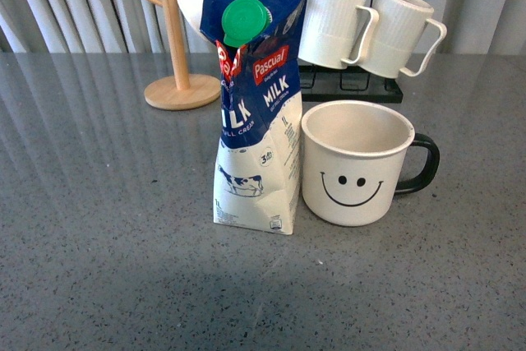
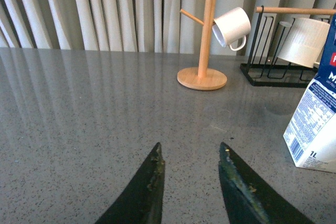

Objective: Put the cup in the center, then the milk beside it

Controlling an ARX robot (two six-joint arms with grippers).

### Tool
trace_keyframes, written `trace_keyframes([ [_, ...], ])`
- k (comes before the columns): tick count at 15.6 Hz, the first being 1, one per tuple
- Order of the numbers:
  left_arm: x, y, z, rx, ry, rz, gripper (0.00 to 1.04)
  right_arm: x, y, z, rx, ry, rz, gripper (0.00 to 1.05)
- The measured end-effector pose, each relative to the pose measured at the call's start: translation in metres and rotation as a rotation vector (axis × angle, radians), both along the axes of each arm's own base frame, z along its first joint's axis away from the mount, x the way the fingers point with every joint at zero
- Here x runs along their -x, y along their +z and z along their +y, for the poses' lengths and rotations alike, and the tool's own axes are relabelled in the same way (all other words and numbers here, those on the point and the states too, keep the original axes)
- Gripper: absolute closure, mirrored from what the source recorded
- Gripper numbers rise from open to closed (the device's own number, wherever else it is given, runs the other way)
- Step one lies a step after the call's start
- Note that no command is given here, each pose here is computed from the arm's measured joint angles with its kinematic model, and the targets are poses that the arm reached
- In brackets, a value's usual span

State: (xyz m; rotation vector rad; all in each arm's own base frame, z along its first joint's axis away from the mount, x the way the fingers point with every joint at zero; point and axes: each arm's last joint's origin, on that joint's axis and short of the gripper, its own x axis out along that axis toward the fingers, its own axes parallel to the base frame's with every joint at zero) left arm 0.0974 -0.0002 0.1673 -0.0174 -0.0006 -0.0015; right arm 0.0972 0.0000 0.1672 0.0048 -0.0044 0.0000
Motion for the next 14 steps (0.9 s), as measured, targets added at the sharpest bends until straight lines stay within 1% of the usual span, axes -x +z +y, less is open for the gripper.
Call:
trace_keyframes([
  [2, 0.0000, 0.0000, 0.0000, 0.000, 0.000, 0.000, 0.52, 0.0000, 0.0000, 0.0000, 0.000, 0.000, 0.000, 0.07],
  [4, 0.0000, 0.0000, 0.0000, 0.000, 0.000, 0.000, 0.27, 0.0000, 0.0000, 0.0000, 0.000, 0.000, 0.000, 0.07],
  [5, 0.0000, 0.0000, 0.0000, -0.002, 0.000, 0.000, 0.06, 0.0000, 0.0000, 0.0000, 0.000, 0.000, 0.000, 0.07],
  [6, 0.0000, 0.0000, 0.0000, -0.002, 0.000, 0.000, 0.08, 0.0000, 0.0000, 0.0000, 0.000, 0.000, 0.000, 0.07],
  [14, 0.0000, 0.0000, 0.0000, -0.002, 0.000, 0.000, 0.07, 0.0000, 0.0000, 0.0000, 0.000, 0.000, 0.000, 0.07],
])
